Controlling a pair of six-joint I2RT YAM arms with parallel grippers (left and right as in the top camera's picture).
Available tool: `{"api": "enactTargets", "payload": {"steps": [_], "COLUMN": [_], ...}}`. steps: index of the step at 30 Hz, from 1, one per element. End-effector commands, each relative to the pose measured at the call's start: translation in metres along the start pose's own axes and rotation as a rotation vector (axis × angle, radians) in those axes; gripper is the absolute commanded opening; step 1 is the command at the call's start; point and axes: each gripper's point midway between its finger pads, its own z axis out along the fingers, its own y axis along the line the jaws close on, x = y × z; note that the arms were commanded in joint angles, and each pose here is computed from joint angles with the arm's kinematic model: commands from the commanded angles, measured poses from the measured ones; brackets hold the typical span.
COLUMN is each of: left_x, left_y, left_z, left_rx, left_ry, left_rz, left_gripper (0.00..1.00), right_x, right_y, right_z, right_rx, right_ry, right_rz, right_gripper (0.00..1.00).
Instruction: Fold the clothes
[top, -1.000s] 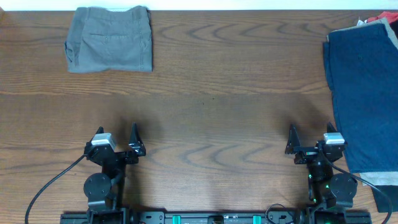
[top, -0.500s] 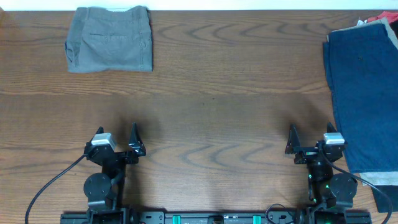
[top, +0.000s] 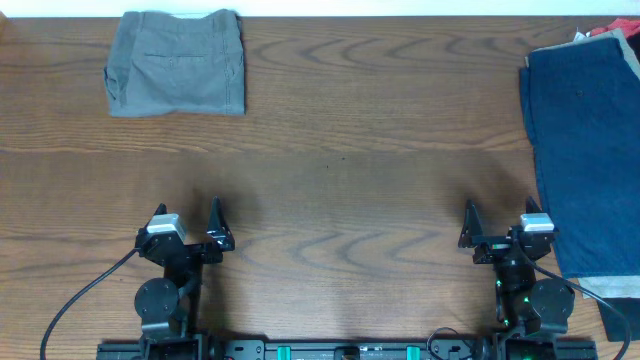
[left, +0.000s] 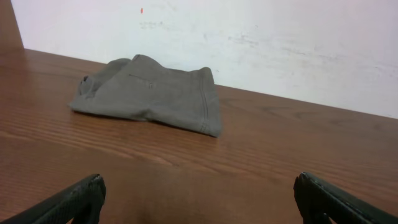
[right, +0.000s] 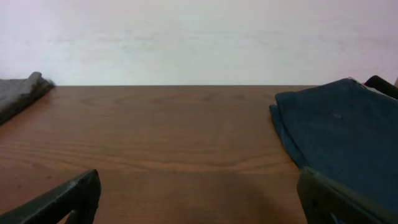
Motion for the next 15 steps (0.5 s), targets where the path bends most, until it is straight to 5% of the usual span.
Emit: {"api": "enactTargets", "payload": {"steps": [1, 11, 15], "left_x": [0.015, 0.015, 0.015], "left_y": [0.004, 0.004, 0.004], "left_z": [0.001, 0.001, 0.001], "left_rx": [-0.013, -0.014, -0.014], "left_ry": [0.041, 0.041, 0.041], "left_rz": [0.003, 0.003, 0.003], "left_gripper": [0.98, 0.98, 0.98], "right_x": [0.001, -0.008, -0.012], "right_y": [-0.009, 0.027, 0.088], "right_z": [0.0, -0.003, -0.026], "right_rx": [0.04, -0.175, -0.548], "right_ry": [-0.001, -0.014, 0.136], "right_rz": [0.009, 0.235, 0.63], "right_gripper": [0.99, 0.99, 0.99]}}
